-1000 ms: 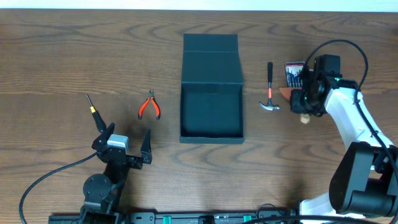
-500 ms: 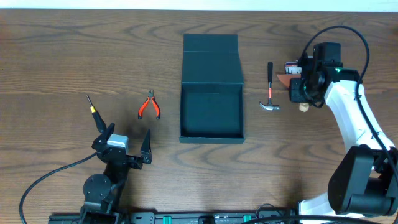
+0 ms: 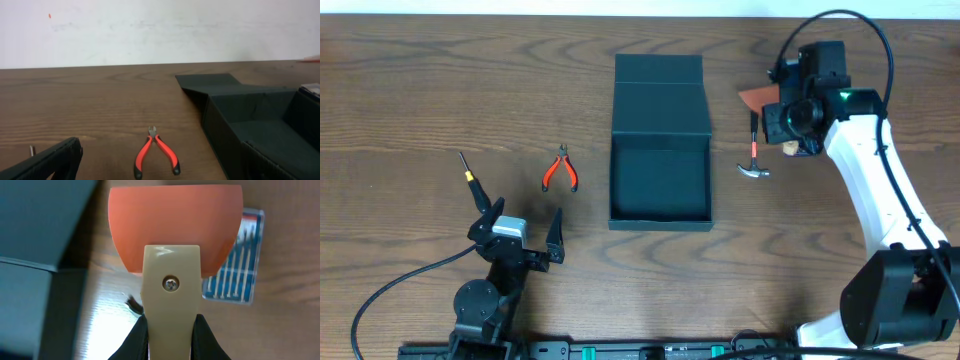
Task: Pack container
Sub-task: 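Lift the scraper and carry it left over the black box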
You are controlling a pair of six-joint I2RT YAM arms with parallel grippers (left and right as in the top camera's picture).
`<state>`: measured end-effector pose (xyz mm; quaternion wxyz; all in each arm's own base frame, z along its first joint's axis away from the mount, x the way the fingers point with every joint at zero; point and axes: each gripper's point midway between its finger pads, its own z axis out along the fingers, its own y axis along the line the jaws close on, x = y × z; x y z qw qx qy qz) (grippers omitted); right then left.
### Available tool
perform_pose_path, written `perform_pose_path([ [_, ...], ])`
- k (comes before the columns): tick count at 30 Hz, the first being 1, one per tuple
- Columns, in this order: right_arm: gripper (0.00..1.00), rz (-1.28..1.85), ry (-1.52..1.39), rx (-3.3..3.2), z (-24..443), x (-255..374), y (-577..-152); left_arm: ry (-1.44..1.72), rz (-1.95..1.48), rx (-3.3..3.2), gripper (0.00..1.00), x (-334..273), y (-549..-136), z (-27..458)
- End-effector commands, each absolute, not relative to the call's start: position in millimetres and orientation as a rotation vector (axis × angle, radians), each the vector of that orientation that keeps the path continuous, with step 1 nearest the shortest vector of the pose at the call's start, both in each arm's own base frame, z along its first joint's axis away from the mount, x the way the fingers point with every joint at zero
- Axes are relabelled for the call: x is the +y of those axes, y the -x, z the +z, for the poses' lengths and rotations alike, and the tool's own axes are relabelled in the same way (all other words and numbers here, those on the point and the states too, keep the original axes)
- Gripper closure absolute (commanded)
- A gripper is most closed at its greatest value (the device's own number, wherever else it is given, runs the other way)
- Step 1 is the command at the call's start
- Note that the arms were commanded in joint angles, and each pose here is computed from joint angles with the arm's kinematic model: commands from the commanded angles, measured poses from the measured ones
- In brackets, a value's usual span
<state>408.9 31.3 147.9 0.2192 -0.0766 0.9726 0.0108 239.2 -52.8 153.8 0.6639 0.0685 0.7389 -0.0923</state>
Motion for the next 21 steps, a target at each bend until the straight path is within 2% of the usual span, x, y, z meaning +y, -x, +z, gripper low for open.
perform_pose_path([
  [1, 0.99, 0.030, 0.311, 2.634, 168, 49, -420, -0.175, -0.233, 1.714, 0.02, -58, -237, 139],
  [11, 0.99, 0.050, 0.522, 2.536, 209, 97, -422, -0.175, -0.233, 1.715, 0.01, -58, -237, 139],
  [21, 0.99, 0.227, 0.798, 2.478, 213, 158, -398, -0.175, -0.233, 1.715, 0.01, -58, -237, 139],
])
